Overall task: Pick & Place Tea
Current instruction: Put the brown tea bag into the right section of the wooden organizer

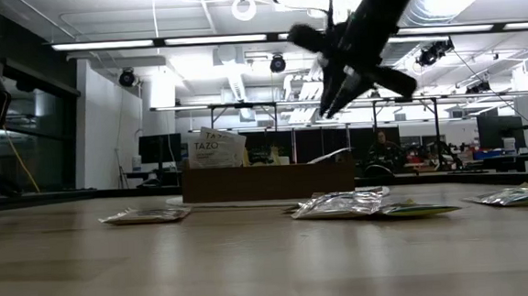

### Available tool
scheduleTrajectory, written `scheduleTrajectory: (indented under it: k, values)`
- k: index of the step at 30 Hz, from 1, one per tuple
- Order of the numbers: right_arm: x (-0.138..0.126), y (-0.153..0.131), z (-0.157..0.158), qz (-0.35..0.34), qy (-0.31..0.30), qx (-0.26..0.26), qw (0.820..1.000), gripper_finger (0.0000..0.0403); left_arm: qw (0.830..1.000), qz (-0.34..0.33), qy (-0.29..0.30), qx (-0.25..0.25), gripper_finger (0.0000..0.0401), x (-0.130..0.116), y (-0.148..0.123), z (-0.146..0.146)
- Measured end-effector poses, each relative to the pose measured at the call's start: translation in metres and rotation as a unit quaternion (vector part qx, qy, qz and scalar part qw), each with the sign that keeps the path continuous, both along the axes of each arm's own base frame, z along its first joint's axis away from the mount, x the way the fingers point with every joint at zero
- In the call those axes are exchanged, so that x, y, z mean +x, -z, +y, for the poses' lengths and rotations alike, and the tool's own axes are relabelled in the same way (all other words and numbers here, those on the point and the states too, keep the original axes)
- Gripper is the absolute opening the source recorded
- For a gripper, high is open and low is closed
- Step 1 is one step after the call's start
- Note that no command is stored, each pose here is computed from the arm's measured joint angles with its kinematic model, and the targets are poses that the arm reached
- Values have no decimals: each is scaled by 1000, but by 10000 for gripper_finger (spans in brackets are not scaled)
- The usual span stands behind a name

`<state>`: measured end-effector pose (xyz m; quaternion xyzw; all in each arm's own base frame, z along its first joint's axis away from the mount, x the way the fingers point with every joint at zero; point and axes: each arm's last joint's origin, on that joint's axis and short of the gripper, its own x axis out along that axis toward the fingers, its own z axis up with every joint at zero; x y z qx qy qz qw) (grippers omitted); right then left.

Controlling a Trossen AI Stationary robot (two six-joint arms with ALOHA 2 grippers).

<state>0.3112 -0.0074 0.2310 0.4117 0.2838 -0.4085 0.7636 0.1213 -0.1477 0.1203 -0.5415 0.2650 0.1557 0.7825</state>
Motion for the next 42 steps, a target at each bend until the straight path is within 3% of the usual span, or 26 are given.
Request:
scheduleTrajectory:
  k: [3, 5, 9, 12, 17, 20, 24, 29, 36, 42]
  values:
    - [0, -13, 2, 10, -144, -53, 988, 41, 1000, 1, 0, 0, 1, 0, 0, 0]
    - [-2, -18, 8, 23, -251, -75, 965, 39, 1000, 1, 1, 0, 1, 0, 0, 0]
    - [-7, -18, 24, 62, -396, -116, 909, 36, 1000, 1, 1, 1, 1, 0, 0, 0]
    - [-8, -17, 35, 91, -463, -169, 865, 42, 1000, 6, 5, -1, 1, 0, 0, 0]
    - [-10, -16, 47, 130, -563, -259, 774, 82, 1000, 7, 4, 1, 1, -1, 1, 0]
    - [-13, -14, 49, 155, -591, -279, 741, 120, 1000, 7, 4, 1, 1, -1, 1, 0]
    - [-19, 0, 47, 197, -602, -294, 716, 180, 1000, 7, 4, 0, 1, -1, 1, 0]
    - [-26, 20, 42, 260, -597, -358, 669, 251, 1000, 1, 4, -9, 1, 0, 0, -1]
    - [-36, 52, 48, 300, -598, -456, 587, 283, 1000, 0, 4, -12, 1, 0, -1, -1]
    - [-46, 69, 49, 313, -585, -479, 575, 277, 1000, -1, 4, -13, 1, 1, -1, -1]
